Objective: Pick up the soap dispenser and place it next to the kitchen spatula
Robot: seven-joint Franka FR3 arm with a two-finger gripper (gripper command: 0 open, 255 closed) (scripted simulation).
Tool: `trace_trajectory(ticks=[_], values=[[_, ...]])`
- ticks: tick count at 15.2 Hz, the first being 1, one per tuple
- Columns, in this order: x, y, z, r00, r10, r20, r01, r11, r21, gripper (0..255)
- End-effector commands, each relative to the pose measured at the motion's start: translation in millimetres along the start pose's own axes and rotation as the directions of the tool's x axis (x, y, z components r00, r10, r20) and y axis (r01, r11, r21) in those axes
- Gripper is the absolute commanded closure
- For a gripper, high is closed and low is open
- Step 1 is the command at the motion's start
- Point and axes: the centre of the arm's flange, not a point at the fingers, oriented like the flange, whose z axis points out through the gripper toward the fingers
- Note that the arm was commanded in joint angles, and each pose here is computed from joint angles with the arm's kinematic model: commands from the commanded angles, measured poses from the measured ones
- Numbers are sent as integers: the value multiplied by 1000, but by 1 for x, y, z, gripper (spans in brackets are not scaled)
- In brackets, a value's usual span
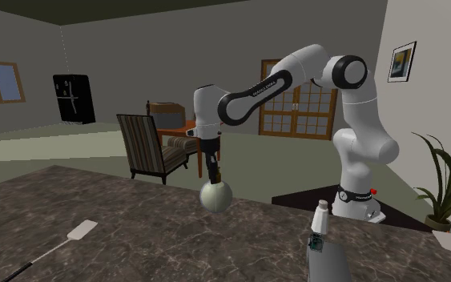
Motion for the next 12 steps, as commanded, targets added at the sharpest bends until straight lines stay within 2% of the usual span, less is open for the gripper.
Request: trace_trajectory(ticks=[1, 12], values=[[0, 0, -5, 1000, 0, 0, 0, 1000, 0, 255], [-4, -2, -63, 1000, 0, 0, 0, 1000, 0, 255]])
